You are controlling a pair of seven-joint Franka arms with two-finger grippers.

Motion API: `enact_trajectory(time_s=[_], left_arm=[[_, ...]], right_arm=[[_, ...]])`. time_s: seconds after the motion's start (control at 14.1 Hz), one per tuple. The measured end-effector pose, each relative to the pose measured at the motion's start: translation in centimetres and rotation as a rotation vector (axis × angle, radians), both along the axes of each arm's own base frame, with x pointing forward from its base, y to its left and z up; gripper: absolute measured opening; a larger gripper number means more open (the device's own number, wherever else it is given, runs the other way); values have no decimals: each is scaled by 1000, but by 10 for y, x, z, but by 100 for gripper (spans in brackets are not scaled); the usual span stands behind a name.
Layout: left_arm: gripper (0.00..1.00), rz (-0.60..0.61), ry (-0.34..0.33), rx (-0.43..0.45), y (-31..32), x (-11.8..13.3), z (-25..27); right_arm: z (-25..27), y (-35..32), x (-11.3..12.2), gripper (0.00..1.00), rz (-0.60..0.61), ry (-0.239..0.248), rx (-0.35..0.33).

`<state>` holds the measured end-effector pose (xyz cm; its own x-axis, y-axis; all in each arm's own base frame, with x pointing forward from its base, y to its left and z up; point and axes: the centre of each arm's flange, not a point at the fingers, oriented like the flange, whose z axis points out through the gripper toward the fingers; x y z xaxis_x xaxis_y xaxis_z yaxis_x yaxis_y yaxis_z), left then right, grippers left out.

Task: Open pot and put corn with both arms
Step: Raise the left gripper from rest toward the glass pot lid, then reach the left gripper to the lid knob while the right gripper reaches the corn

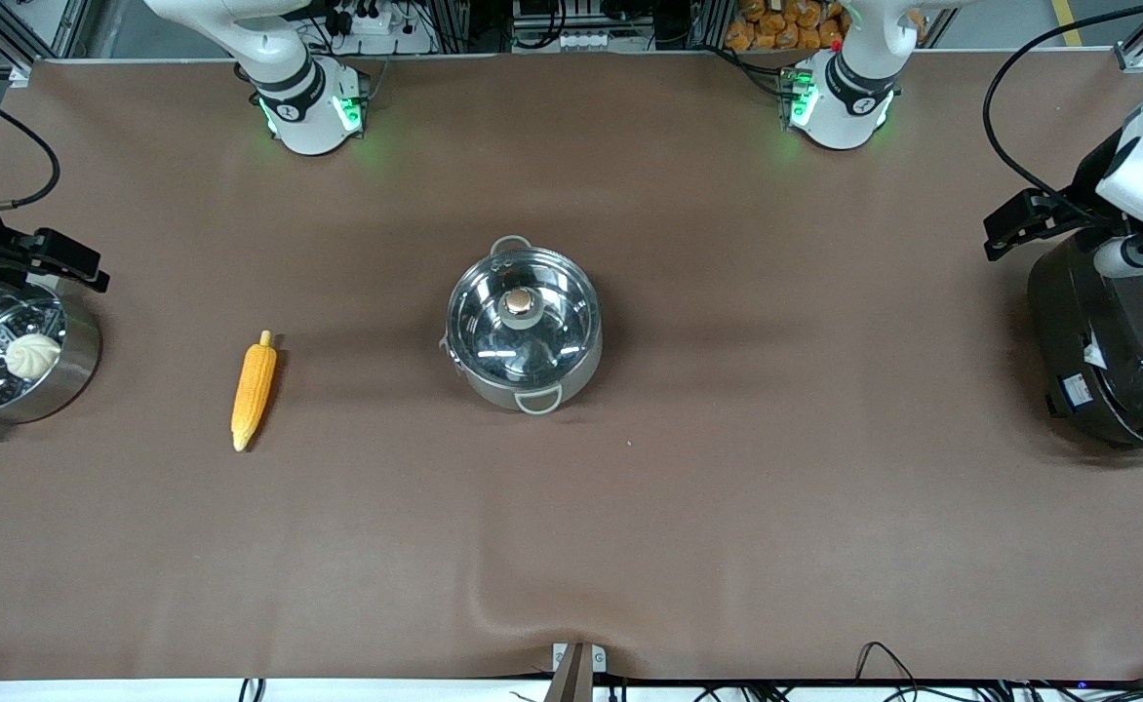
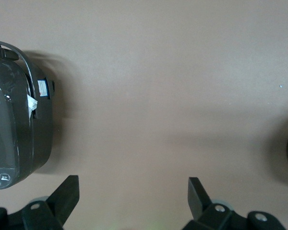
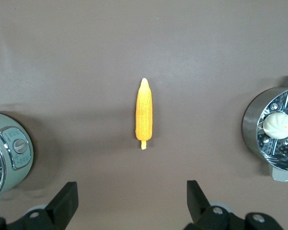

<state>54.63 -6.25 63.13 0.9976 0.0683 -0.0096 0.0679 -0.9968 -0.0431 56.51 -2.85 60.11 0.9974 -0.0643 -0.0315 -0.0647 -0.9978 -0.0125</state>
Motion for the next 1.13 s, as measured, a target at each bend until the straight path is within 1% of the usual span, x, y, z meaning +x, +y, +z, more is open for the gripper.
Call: enact_trajectory(time_s=[0.35,0.57,0.64,0.78,0.92,1.13], left_arm=[[100,-4,3,0,-2,0,-1],[100,-19,23,-2,-9,4,-11],[100,-36,36,-7,-23,6,-18],[100,-31,60,-9,-71,7,-38],[100,-12,59,-13,-140,7,-58],[100,71,69,-24,-237,5,-88]], right_arm=[[0,0,0,100,0,0,0],[0,0,0,100,0,0,0],[0,0,0,100,0,0,0],[0,0,0,100,1,1,0],[-1,1,0,100,1,3,0],[-1,0,0,100,1,4,0]])
